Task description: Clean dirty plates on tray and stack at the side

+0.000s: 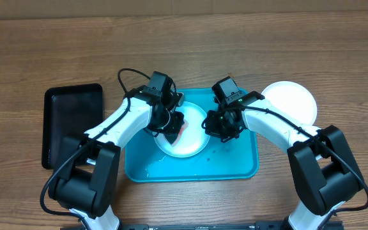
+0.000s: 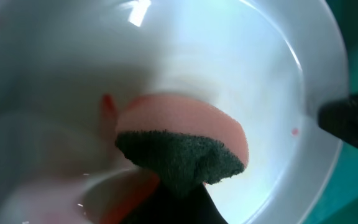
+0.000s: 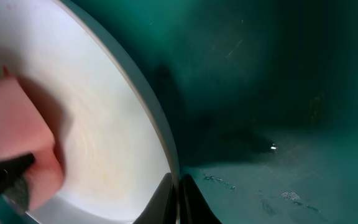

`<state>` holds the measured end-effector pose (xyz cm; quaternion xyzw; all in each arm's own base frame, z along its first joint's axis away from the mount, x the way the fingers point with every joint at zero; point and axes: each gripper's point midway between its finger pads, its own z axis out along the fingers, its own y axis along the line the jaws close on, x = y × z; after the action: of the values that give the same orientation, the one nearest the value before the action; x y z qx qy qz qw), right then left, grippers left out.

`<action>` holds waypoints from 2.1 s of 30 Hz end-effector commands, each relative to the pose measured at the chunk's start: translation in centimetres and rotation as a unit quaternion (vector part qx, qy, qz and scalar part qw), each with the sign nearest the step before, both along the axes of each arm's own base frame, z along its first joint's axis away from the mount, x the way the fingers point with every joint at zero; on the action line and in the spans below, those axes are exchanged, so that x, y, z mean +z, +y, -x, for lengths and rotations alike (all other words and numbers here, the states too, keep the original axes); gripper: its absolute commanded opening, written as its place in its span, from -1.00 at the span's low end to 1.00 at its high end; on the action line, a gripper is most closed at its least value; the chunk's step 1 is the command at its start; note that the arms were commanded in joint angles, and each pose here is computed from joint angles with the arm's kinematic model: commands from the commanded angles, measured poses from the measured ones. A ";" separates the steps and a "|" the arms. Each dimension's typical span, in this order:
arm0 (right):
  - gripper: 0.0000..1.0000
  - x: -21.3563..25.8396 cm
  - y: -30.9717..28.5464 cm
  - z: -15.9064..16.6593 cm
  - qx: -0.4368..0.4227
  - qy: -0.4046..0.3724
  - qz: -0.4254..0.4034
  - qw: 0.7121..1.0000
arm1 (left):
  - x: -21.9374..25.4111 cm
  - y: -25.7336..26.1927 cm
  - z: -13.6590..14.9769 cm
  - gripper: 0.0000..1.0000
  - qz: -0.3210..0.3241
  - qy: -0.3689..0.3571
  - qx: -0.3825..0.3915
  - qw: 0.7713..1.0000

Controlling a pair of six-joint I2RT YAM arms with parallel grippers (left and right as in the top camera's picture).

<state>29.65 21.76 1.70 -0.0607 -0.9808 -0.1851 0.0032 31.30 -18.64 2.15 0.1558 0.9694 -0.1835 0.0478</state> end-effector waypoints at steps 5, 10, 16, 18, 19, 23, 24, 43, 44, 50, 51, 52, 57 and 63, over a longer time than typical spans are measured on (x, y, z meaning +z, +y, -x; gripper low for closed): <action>-0.93 0.6 0.5 -0.7 0.001 -0.008 -0.009 1.000 | -0.5 2.8 -3.8 -0.92 -0.089 -0.080 0.072 0.990; -0.93 0.5 0.4 -0.5 0.001 -0.004 -0.007 1.000 | 1.1 8.0 -8.4 -0.92 -0.213 -0.192 0.196 0.938; -0.93 0.5 0.8 -0.2 0.007 -0.004 -0.007 1.000 | 1.1 8.1 -8.5 -0.91 -0.222 -0.199 0.169 0.939; -0.93 0.6 1.1 -0.1 0.011 -0.003 -0.009 1.000 | 0.2 6.1 -6.9 -0.91 -0.181 -0.160 0.105 0.965; -0.93 0.6 1.2 0.0 0.013 -0.002 -0.012 1.000 | -0.2 4.6 -5.6 -0.92 -0.147 -0.135 0.056 0.978; -0.93 0.6 1.7 0.3 0.019 -0.003 -0.013 1.000 | 0.0 -0.8 1.0 -0.92 0.018 -0.030 -0.121 0.992; -0.93 0.6 1.7 0.3 0.020 -0.004 -0.014 1.000 | 0.2 -1.1 2.1 -0.92 0.036 -0.014 -0.137 0.990; -0.92 0.7 2.0 0.4 0.022 -0.002 -0.021 1.000 | 0.7 11.6 -5.3 -0.92 -0.299 -0.149 0.240 0.911; -0.93 0.7 2.0 0.4 0.022 -0.002 -0.021 1.000 | 0.4 11.3 -5.0 -0.92 -0.295 -0.141 0.223 0.918; -0.93 0.7 2.1 0.4 0.023 -0.001 -0.024 0.999 | -0.5 0.3 1.6 -0.92 -0.022 -0.019 -0.122 0.992; -0.93 0.8 2.2 0.5 0.024 0.001 -0.028 0.999 | 0.1 -1.1 3.0 -0.92 0.025 -0.004 -0.155 0.988; -0.93 0.9 2.4 0.6 0.026 0.003 -0.033 0.999 | 0.5 -1.8 3.7 -0.92 0.051 0.007 -0.165 0.985; -0.93 1.0 3.5 1.0 0.041 -0.002 -0.040 0.998 | 0.2 -1.6 2.1 -0.92 0.032 -0.005 -0.110 0.993; -0.93 1.1 4.2 1.5 0.051 -0.004 -0.041 0.998 | -0.4 2.8 -4.3 -0.91 -0.107 -0.098 0.082 0.986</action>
<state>28.62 24.74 2.21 -0.0233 -0.9785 -0.2049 0.0040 33.35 -18.73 2.11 0.2030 0.9622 -0.1483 0.1043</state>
